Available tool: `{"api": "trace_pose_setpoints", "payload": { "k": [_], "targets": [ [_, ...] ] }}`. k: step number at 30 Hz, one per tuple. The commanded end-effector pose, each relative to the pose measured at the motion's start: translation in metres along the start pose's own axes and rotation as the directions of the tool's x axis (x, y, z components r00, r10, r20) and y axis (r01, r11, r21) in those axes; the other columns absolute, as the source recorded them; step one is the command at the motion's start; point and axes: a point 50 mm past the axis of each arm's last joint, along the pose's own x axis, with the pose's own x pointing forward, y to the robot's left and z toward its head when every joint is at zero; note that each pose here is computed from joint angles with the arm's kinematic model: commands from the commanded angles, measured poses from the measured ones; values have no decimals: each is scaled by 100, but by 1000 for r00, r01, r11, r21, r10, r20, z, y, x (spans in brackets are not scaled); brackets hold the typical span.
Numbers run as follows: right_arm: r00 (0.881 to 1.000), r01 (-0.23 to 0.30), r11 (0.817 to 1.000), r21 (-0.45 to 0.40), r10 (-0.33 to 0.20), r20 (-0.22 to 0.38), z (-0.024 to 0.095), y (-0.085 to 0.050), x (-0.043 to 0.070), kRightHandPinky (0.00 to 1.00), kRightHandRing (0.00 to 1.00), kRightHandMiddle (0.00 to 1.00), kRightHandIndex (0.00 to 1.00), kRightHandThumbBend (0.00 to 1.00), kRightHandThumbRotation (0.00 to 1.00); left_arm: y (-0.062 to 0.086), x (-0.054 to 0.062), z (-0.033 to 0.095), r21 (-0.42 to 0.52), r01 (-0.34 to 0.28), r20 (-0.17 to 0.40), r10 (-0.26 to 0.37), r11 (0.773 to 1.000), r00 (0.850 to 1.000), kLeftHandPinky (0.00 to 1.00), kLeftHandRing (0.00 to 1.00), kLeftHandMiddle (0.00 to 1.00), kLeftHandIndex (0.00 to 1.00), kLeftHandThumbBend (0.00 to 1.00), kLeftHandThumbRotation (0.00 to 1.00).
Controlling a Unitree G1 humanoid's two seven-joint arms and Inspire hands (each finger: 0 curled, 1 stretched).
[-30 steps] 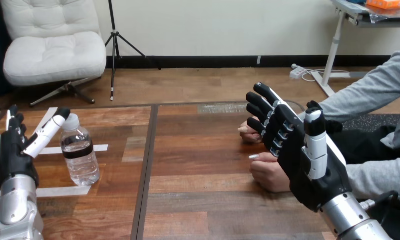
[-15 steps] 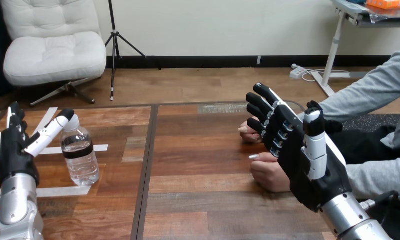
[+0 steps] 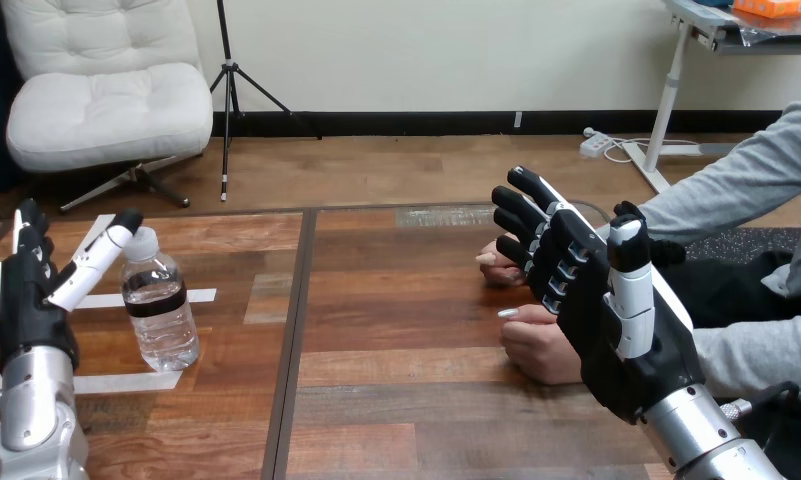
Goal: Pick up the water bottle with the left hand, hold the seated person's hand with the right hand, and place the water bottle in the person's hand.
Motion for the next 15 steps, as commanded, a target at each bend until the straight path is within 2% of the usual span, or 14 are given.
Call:
{"api": "trace_pose_setpoints", "payload": {
  "k": [1, 8, 15],
  "targets": [
    [997, -21, 999, -39, 24, 74, 18, 1, 10, 100, 98, 95, 96, 100, 100, -3, 3, 9, -15, 11, 52, -11, 1000, 999, 100, 100, 100, 100, 100, 47],
    [997, -22, 999, -41, 25, 73, 18, 1, 10, 100, 98, 95, 96, 100, 100, -2, 2, 8, -20, 16, 54, -15, 1000, 998, 100, 100, 100, 100, 100, 48],
    [997, -22, 999, -43, 26, 75, 18, 1, 10, 100, 98, 95, 96, 100, 100, -2, 2, 7, -14, 22, 48, -21, 1000, 999, 100, 100, 100, 100, 100, 45]
  ]
}}
